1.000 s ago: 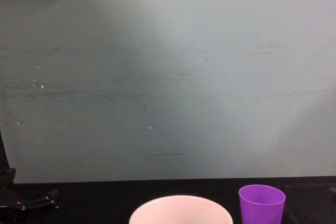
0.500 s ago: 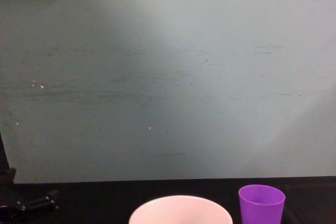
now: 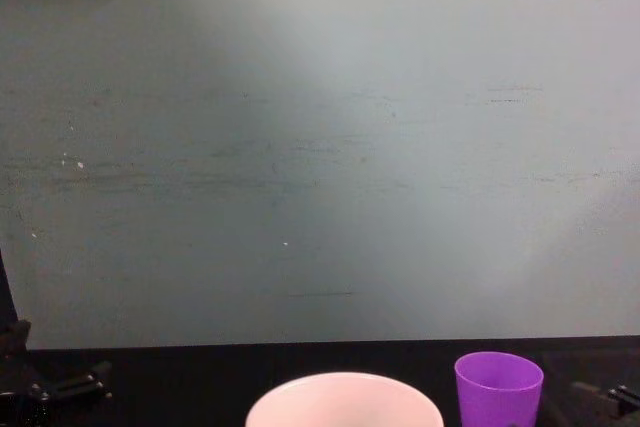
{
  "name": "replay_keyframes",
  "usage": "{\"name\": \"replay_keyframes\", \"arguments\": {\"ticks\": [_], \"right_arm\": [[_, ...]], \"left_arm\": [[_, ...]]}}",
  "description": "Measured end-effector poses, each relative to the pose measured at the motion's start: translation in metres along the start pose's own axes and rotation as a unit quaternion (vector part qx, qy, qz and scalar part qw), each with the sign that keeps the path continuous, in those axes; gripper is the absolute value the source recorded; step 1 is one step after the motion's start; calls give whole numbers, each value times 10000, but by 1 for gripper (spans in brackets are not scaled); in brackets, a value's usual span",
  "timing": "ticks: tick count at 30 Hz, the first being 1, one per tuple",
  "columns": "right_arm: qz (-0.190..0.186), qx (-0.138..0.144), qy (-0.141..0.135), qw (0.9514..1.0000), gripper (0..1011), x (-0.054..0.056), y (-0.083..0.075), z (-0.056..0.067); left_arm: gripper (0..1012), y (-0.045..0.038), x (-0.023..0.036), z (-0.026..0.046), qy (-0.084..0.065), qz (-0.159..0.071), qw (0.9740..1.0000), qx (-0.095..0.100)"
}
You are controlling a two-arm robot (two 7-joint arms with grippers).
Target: Pick up the cup and pour the mung beans from the cup into the bowl.
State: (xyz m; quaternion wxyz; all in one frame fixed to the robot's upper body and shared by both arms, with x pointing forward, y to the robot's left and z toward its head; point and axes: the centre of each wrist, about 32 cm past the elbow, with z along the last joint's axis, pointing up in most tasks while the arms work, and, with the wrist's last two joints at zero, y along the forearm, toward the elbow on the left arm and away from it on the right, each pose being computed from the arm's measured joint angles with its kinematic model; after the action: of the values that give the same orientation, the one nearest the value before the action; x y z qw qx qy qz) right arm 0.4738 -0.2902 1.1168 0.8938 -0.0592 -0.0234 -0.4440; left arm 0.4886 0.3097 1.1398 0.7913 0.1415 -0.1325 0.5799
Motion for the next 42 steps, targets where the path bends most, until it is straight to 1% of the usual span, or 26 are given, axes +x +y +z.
{"name": "replay_keyframes", "arguments": {"ticks": [3, 7, 16, 29, 37, 42], "right_arm": [[-87, -12, -22, 10000, 1003, -6, 84, -30], [-139, 30, 12, 9999, 1003, -4, 154, -72], [-133, 96, 74, 9998, 1003, 11, 292, -146], [-130, 211, 130, 9996, 1003, 37, 497, -128], [-182, 260, 141, 9994, 1003, 46, 580, -99], [-183, 241, 142, 9994, 1003, 49, 619, -93]], "left_arm": [[1000, 0, 0, 0, 0, 0, 10000, 1], [1000, 0, 0, 0, 0, 0, 10000, 0], [1000, 0, 0, 0, 0, 0, 10000, 0], [1000, 0, 0, 0, 0, 0, 10000, 0], [1000, 0, 0, 0, 1, 0, 10000, 0], [1000, 0, 0, 0, 0, 0, 10000, 0]]}}
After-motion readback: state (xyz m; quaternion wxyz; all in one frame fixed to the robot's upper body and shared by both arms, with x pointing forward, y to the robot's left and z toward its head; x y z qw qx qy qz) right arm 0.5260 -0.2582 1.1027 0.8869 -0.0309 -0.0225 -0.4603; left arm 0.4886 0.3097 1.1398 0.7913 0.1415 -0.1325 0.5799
